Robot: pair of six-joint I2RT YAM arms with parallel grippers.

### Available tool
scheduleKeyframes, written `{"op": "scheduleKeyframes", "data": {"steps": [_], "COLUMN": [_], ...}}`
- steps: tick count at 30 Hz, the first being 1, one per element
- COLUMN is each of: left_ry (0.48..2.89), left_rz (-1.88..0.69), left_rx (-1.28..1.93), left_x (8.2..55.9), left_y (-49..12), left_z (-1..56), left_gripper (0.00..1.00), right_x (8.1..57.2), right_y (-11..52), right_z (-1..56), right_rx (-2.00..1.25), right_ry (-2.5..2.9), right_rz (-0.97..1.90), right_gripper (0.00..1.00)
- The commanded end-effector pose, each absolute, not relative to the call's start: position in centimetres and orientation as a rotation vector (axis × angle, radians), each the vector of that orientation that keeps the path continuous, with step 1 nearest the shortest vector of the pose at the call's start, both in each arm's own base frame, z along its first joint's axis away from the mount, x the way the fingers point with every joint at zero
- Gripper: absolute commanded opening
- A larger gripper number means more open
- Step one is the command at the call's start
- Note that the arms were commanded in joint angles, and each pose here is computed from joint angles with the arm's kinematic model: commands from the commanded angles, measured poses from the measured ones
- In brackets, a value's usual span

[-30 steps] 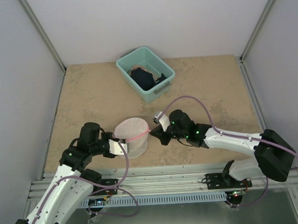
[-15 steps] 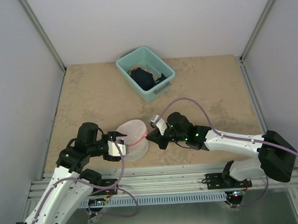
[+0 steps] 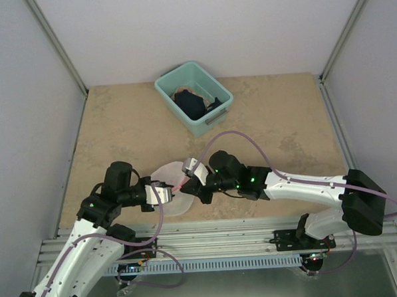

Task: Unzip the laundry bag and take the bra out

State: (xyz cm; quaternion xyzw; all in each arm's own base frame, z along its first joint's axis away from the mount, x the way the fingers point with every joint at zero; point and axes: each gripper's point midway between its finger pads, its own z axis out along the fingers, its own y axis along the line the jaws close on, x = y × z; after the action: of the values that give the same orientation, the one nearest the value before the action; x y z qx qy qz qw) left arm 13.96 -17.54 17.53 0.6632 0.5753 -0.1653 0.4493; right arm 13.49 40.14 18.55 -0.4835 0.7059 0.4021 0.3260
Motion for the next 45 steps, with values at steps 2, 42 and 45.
{"op": "scheduleKeyframes", "data": {"steps": [2, 42, 45], "left_ry": [1.391, 1.323, 1.314], "left_rz": [-0.361, -0.288, -0.28], "left_rx": [1.687, 1.904, 1.933], "left_x": [13.8, 11.8, 11.5], "left_y": [-17.3, -15.7, -15.4], "left_z": [16.5, 11.6, 11.0], "left_gripper": [0.01, 0.0, 0.0], "right_x": [13.9, 22.6, 23.4], "right_y": [39.7, 38.6, 40.0], "right_z": [18.2, 17.2, 15.7], "right_rx": [-1.255, -0.984, -1.013], "right_ry": [1.849, 2.139, 2.196], "right_rz": [1.038, 1.004, 0.995], "right_gripper": [0.0, 0.86, 0.86]}}
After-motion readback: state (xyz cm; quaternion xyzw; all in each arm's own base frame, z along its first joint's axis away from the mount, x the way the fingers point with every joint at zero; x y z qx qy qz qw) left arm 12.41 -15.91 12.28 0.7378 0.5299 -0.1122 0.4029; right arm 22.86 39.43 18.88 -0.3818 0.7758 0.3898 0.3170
